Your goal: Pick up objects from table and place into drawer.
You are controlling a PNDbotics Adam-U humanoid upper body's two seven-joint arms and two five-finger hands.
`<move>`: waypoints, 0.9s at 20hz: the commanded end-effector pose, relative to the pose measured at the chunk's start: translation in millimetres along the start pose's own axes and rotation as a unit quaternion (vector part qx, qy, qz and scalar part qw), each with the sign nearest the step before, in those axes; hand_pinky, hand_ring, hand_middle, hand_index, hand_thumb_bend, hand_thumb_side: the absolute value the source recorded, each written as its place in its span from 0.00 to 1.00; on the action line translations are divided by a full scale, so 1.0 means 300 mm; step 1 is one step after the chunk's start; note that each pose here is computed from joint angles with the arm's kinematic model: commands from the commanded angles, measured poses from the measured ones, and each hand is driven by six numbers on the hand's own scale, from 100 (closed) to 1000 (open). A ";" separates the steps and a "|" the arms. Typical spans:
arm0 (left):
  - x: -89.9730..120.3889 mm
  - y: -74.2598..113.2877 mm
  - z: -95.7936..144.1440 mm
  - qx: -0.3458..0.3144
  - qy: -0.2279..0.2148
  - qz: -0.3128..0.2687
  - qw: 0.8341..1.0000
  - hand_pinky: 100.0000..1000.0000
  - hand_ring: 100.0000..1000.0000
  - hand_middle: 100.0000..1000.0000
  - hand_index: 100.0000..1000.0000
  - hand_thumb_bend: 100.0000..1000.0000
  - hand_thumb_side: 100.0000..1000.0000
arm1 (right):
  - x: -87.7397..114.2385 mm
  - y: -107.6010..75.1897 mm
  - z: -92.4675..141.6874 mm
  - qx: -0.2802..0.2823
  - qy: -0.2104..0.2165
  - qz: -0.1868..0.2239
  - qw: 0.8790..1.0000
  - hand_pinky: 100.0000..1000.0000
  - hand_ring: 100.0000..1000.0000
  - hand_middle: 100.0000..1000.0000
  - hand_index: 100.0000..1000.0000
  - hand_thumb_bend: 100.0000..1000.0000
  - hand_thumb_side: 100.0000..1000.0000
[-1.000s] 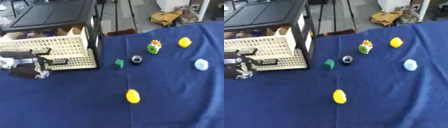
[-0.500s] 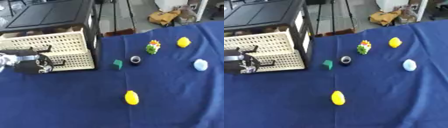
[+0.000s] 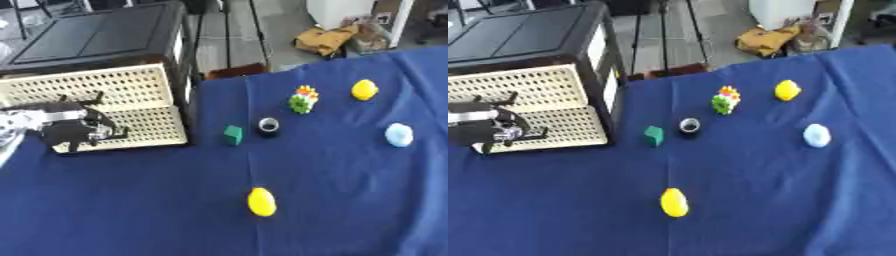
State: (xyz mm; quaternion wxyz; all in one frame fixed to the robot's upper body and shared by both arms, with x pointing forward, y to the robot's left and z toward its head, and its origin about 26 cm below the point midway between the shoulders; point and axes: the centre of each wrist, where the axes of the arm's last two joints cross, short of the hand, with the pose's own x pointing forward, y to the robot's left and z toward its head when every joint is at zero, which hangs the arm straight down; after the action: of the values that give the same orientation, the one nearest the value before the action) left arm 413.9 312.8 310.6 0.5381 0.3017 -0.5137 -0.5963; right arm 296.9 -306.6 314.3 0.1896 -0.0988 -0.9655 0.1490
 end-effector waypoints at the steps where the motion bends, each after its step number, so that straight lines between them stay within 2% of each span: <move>1: -0.010 0.049 0.027 0.031 0.003 0.006 1.000 0.04 0.33 0.49 0.87 0.00 0.96 | 0.017 -0.006 -0.012 0.005 -0.009 0.006 1.000 0.55 0.75 0.36 0.68 0.00 0.93; 13: -0.016 0.049 0.019 0.059 0.002 0.018 0.998 0.02 0.31 0.46 0.85 0.00 0.94 | 0.011 -0.003 -0.002 0.006 0.002 -0.001 1.000 0.56 0.75 0.35 0.68 0.00 0.93; 15: -0.018 0.042 0.016 0.049 0.001 0.018 0.999 0.03 0.32 0.46 0.86 0.00 0.98 | 0.011 -0.004 -0.001 0.005 0.003 -0.002 1.000 0.56 0.75 0.35 0.68 0.00 0.93; 18: -0.001 0.011 0.019 0.015 -0.015 -0.011 1.000 0.11 0.37 0.52 0.89 0.00 1.00 | 0.012 -0.003 -0.003 0.006 0.005 -0.005 1.000 0.56 0.75 0.35 0.68 0.00 0.93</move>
State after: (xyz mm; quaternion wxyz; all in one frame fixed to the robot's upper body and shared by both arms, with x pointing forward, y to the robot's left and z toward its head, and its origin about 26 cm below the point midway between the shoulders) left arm 417.0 309.1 300.2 0.5325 0.2903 -0.5306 -0.5922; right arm 297.8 -305.7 309.3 0.2053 -0.0927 -0.9625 0.1511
